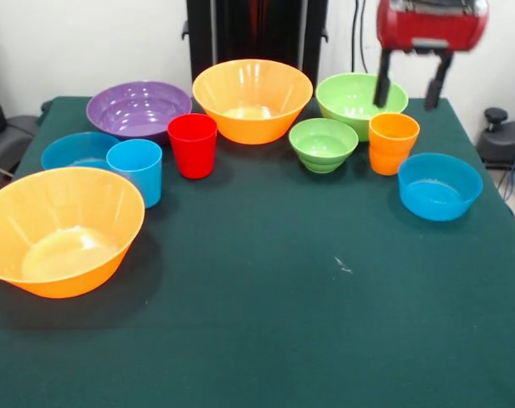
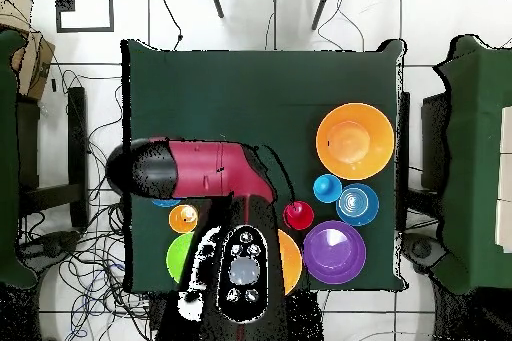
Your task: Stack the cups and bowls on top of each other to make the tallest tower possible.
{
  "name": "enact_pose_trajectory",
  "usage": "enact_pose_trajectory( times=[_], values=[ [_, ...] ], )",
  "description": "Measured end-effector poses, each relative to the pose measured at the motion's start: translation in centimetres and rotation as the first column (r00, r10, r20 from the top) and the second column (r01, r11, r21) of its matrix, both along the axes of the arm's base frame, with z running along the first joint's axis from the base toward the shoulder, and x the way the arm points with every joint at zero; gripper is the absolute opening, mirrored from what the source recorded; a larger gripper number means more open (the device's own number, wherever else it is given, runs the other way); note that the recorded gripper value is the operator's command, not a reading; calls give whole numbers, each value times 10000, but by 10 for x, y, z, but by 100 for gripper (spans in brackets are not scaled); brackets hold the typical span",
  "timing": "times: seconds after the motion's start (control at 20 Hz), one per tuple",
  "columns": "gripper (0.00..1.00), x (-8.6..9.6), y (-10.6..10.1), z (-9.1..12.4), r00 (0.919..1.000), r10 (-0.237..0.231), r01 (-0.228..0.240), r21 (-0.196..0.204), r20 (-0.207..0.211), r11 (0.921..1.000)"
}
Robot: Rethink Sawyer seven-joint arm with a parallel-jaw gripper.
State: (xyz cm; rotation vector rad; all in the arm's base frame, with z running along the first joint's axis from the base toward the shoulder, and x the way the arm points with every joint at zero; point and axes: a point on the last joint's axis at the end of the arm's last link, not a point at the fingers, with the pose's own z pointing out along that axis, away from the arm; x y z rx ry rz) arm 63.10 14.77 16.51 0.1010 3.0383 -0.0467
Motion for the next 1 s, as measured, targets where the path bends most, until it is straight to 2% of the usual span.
enact_pose_trajectory(
  times=[0.25, 0.4, 0.75, 0.9, 1.0],
  values=[
    [100, -40, -20, 19, 9993, -384, 384, 45, 33, 9993],
    [100, -58, -33, 21, 9979, -641, 640, 63, 95, 9979],
    [100, -89, -65, 3, 9920, -1222, 1219, 121, 311, 9925],
    [100, -102, -70, -6, 9916, -1244, 1240, 117, 365, 9922],
    [100, -117, -66, -12, 9928, -1134, 1130, 133, 384, 9935]
  ],
)
